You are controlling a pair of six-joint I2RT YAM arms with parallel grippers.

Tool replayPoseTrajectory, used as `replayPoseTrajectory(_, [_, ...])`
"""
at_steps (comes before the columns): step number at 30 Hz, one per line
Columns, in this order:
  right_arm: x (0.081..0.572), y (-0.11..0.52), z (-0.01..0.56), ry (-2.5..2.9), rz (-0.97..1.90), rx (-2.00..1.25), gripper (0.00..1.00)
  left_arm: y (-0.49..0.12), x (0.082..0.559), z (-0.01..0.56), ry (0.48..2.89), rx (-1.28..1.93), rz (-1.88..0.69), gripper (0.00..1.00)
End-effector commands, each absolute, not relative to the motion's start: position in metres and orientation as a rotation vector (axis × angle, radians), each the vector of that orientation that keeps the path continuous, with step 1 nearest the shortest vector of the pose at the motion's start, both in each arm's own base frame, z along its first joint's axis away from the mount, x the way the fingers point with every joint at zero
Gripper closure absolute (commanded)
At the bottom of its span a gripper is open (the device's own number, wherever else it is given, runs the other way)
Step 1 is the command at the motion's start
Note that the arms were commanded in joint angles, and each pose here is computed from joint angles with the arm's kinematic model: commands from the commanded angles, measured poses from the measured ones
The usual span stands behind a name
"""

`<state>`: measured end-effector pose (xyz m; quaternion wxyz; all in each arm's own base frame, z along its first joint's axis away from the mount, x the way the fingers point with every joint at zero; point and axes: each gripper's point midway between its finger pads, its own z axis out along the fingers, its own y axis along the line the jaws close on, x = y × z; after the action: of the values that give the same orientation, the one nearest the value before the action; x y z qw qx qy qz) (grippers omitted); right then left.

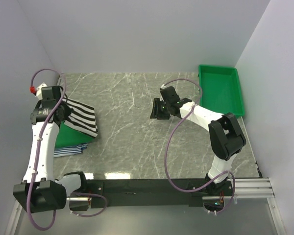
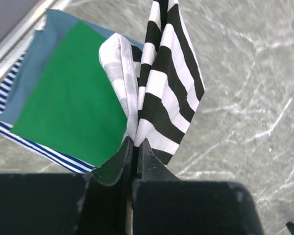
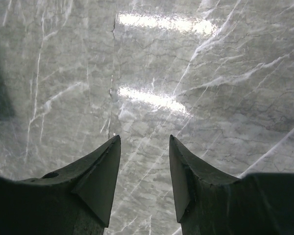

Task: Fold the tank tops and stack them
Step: Neatly place the folded tank top to the corner

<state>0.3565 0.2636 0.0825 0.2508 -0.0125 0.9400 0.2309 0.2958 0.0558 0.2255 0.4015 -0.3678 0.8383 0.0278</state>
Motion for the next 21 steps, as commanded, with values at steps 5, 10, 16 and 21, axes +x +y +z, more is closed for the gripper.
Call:
replayPoseTrajectory(5, [0.365, 0.280, 0.093, 2.516, 0.666, -0.061, 0.49, 0.096, 0.281, 0.208, 2.039, -1.064, 0.108, 1.00])
replayPoseTrajectory(10, [0.362, 0.283, 0.087, 2.527, 0.660, -0.070, 0.49, 0.114, 0.271, 0.164, 2.058, -1.200, 0.122, 0.99])
replayPoseTrajectory(16, [0.358, 0.282, 0.089, 2.524, 0.661, -0.080, 0.49, 0.127, 0.269, 0.134, 2.035, -1.329, 0.081, 0.64])
replayPoseTrajectory(21, [0.353, 0.279, 0.091, 2.525, 0.651, -0.083, 0.48, 0.146, 0.270, 0.145, 1.954, -1.392, 0.141, 0.37])
